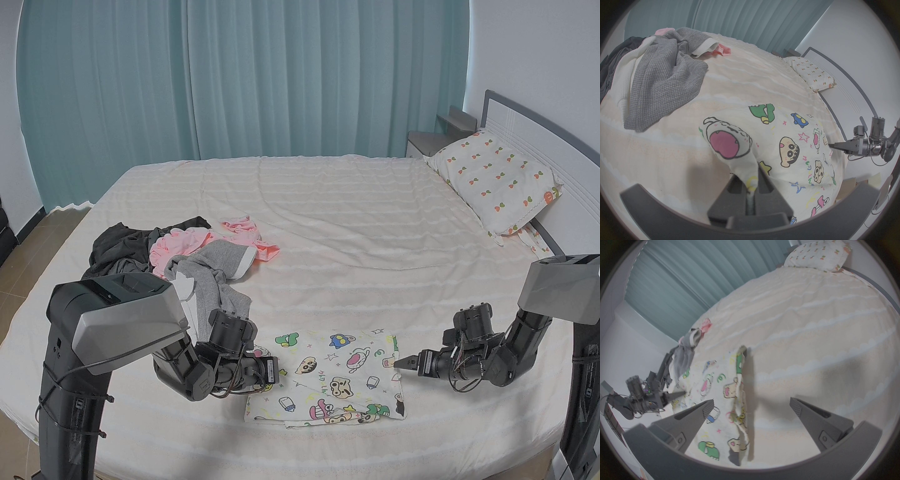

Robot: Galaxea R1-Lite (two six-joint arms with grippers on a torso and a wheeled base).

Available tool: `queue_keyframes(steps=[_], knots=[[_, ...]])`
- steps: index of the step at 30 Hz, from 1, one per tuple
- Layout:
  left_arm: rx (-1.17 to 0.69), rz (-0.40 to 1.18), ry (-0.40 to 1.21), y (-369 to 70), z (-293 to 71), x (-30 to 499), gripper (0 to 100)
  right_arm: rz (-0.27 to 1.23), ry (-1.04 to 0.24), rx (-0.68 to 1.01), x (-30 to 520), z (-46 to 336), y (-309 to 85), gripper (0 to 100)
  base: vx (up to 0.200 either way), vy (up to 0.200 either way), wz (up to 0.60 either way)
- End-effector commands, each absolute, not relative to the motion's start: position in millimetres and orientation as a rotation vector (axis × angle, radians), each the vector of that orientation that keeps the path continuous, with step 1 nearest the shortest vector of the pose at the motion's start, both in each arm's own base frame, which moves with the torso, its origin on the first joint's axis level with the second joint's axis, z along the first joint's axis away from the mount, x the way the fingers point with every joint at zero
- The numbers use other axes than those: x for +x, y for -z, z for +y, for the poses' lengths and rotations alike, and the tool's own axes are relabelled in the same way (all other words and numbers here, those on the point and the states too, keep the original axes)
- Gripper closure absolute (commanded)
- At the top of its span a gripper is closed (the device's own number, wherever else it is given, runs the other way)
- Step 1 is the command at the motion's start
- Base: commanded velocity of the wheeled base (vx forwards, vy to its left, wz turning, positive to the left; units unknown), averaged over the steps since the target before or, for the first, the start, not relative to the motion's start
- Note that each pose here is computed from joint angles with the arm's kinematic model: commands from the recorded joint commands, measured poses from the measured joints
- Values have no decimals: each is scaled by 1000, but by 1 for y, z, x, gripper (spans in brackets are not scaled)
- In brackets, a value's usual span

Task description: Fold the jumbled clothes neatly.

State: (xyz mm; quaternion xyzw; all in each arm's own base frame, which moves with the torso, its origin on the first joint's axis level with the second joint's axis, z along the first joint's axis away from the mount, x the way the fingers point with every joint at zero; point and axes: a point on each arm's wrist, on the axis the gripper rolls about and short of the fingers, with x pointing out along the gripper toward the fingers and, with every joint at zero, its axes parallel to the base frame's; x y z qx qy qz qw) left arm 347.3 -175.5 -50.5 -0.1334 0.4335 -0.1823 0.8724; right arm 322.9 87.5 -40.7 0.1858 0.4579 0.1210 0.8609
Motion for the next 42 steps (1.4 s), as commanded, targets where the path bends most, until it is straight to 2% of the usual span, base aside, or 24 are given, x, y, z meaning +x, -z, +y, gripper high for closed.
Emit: queue_keyframes(steps=[1,7,12,20,25,32,38,41,42], knots=[[-289,905,377,50,-176,347,100,1041,-316,313,342,117,56,0,0,0,0],[-298,899,374,49,-175,346,100,1044,-328,299,342,128,58,0,0,0,0],[-300,891,373,49,-175,347,100,970,-229,293,342,117,45,0,0,0,0],[-315,888,349,48,-174,347,100,850,-151,482,309,100,4,0,0,0,0],[-308,899,318,47,-167,342,100,783,-160,541,286,90,-8,0,0,0,0],[-344,887,245,29,-130,338,100,743,-176,575,266,86,-4,0,0,0,0],[-359,872,166,21,-90,339,100,765,-167,580,263,86,1,0,0,0,0],[-356,876,156,21,-83,336,100,771,-163,583,264,86,3,0,0,0,0],[-352,884,130,21,-69,332,100,776,-160,584,264,86,4,0,0,0,0]])
